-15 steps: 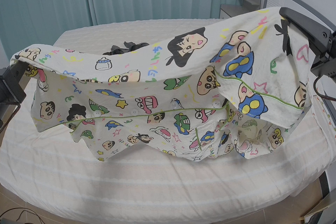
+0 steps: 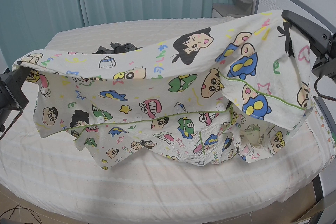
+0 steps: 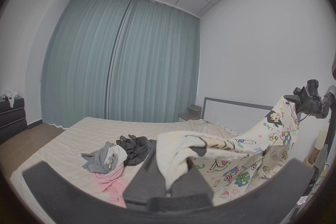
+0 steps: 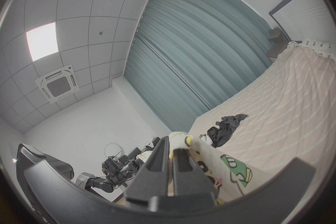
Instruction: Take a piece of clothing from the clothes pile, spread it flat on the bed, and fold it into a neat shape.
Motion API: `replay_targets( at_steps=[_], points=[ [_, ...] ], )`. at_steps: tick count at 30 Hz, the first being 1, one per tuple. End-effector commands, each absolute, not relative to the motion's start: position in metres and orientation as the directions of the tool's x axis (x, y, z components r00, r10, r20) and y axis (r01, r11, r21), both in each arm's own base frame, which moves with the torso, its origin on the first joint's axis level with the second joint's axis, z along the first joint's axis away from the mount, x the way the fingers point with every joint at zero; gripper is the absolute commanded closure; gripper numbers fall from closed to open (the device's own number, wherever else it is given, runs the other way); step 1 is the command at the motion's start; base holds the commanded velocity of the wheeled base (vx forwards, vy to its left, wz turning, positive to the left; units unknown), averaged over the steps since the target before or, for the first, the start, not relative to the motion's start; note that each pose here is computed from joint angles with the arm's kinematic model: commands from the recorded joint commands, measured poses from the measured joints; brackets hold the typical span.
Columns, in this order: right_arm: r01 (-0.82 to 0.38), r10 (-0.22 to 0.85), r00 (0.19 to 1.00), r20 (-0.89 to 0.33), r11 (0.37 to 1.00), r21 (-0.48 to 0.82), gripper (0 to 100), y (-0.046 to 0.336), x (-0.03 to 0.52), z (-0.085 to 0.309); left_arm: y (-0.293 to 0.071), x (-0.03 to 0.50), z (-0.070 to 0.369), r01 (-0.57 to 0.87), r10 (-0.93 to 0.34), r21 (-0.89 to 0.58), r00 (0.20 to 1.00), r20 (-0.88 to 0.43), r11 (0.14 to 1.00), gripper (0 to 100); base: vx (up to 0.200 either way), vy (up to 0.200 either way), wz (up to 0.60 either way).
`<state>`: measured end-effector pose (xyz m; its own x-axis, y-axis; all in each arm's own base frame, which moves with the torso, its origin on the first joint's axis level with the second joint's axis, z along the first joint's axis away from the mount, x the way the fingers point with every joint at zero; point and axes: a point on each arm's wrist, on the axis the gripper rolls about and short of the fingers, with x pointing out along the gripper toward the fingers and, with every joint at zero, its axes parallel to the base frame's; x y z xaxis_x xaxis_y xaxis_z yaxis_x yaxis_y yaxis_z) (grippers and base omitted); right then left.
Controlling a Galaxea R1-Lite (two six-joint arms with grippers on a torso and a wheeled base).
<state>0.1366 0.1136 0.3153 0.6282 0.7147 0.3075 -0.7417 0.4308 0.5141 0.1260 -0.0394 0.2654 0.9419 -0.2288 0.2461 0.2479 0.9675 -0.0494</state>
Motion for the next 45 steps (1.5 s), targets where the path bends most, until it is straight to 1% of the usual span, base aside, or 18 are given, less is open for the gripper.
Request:
replay_targets(
  at_steps=[1,9,14,24,39,45],
  points=[
    [-0.739,0.714,0.631,0.303,0.434,0.515,100,0.114,0.138,0.314,-0.039,0.126,0.262,0.246,-0.228,-0.049,0.945,0.235,0.968,100,0.000,-0.200,0.00],
    [-0.737,0.714,0.632,0.301,0.436,0.516,100,0.114,0.138,0.313,-0.039,0.125,0.259,0.245,-0.229,-0.047,0.947,0.227,0.968,100,0.000,-0.200,0.00],
    [-0.725,0.695,0.653,0.301,0.458,0.515,100,0.109,0.141,0.313,-0.039,0.125,0.256,0.245,-0.229,-0.048,0.948,0.220,0.968,100,0.000,-0.200,0.00],
    [-0.721,0.696,0.656,0.293,0.461,0.518,100,0.107,0.138,0.313,-0.037,0.119,0.256,0.246,-0.229,-0.049,0.946,0.232,0.968,100,0.000,-0.200,0.00],
    [-0.721,0.705,0.651,0.281,0.459,0.519,100,0.105,0.135,0.309,-0.035,0.113,0.249,0.245,-0.229,-0.047,0.947,0.223,0.968,100,0.000,0.000,0.00],
    [-0.723,0.704,0.650,0.285,0.457,0.518,100,0.104,0.134,0.309,-0.034,0.109,0.248,0.243,-0.226,-0.048,0.947,0.227,0.969,100,-0.200,0.000,0.00]
  ],
)
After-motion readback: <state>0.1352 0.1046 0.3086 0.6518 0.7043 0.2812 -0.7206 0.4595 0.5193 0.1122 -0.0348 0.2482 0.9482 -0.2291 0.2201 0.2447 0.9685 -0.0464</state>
